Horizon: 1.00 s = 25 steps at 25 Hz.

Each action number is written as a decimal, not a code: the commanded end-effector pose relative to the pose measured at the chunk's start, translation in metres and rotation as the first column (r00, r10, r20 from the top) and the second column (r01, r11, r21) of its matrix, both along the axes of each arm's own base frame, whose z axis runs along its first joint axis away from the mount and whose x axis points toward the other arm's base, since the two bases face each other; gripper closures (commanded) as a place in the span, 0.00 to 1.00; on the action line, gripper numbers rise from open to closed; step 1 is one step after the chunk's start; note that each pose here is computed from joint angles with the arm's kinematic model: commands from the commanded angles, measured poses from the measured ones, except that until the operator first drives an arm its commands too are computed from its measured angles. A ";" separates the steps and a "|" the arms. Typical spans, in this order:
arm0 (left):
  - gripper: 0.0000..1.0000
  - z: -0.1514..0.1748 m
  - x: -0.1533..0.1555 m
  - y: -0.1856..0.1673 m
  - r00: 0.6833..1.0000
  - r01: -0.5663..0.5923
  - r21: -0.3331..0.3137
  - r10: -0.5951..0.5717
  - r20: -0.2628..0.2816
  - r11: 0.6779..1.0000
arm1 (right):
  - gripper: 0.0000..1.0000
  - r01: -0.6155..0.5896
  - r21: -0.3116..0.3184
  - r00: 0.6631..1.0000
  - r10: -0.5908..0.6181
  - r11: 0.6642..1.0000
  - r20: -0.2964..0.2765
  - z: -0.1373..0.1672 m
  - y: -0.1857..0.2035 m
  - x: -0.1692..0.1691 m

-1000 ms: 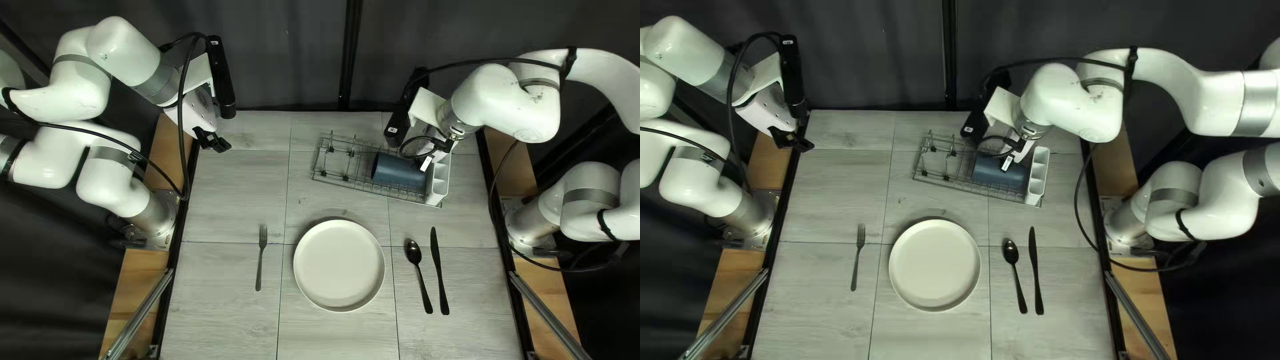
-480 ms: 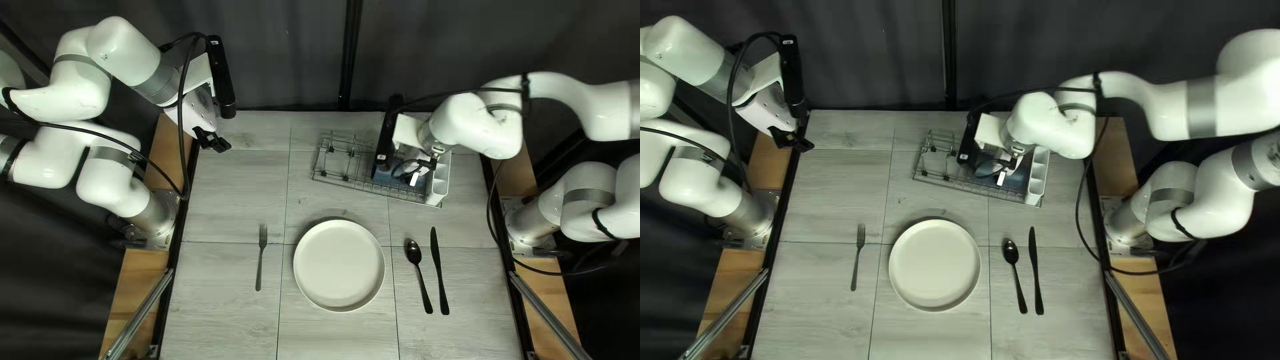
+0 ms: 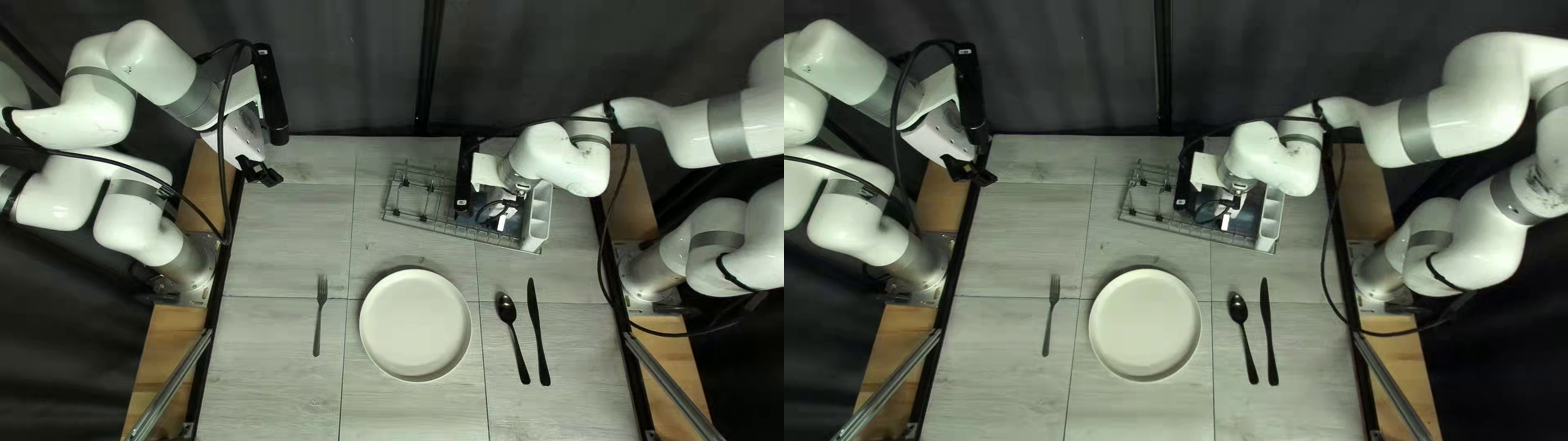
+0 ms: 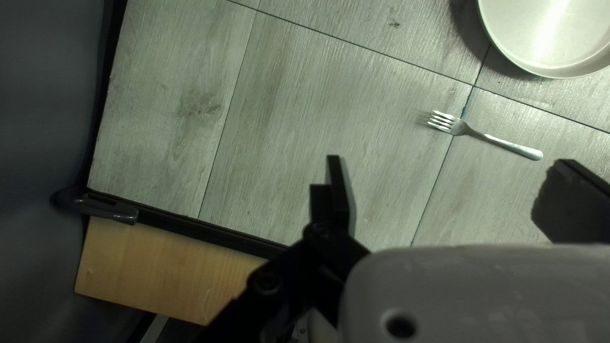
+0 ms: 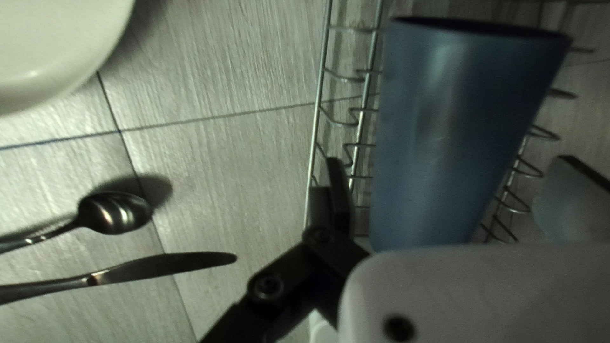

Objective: Pick up and place plate onto table. Place down one fork to the left of the plate. Place spoon and knife to the right of the plate. Place cup above the knife and spoon

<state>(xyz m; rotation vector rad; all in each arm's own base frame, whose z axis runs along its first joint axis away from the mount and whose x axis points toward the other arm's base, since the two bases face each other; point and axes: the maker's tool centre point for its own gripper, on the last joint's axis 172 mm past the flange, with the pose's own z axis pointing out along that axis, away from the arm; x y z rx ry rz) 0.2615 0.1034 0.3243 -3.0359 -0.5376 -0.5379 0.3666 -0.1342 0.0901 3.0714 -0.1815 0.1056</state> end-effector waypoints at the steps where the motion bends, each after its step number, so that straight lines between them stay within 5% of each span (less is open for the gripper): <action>1: 0.00 0.000 0.000 0.000 1.000 0.000 0.000 0.000 0.000 1.000 | 0.00 0.002 0.004 1.000 -0.002 1.000 -0.010 -0.005 -0.001 -0.003; 20: 0.00 0.000 0.000 0.000 1.000 0.000 0.000 0.000 0.000 1.000 | 0.00 0.025 0.025 0.999 -0.024 0.999 -0.029 -0.039 -0.015 -0.010; 21: 0.00 0.000 0.000 0.000 1.000 0.000 0.000 0.000 0.000 1.000 | 0.06 0.026 0.022 0.999 -0.025 0.999 -0.033 -0.041 -0.015 -0.010; 22: 0.00 0.000 0.000 0.000 1.000 0.000 0.000 0.000 0.000 1.000 | 0.25 0.029 0.020 0.999 -0.028 0.999 -0.036 -0.042 -0.015 -0.010; 23: 0.00 0.000 0.000 0.000 1.000 0.000 0.000 0.000 0.000 1.000 | 1.00 0.031 0.018 0.999 -0.030 0.999 -0.036 -0.040 -0.015 -0.008; 25: 0.00 0.000 0.000 0.000 1.000 0.000 0.000 0.000 0.000 1.000 | 1.00 0.041 0.011 0.999 -0.041 0.999 -0.033 -0.031 -0.016 -0.007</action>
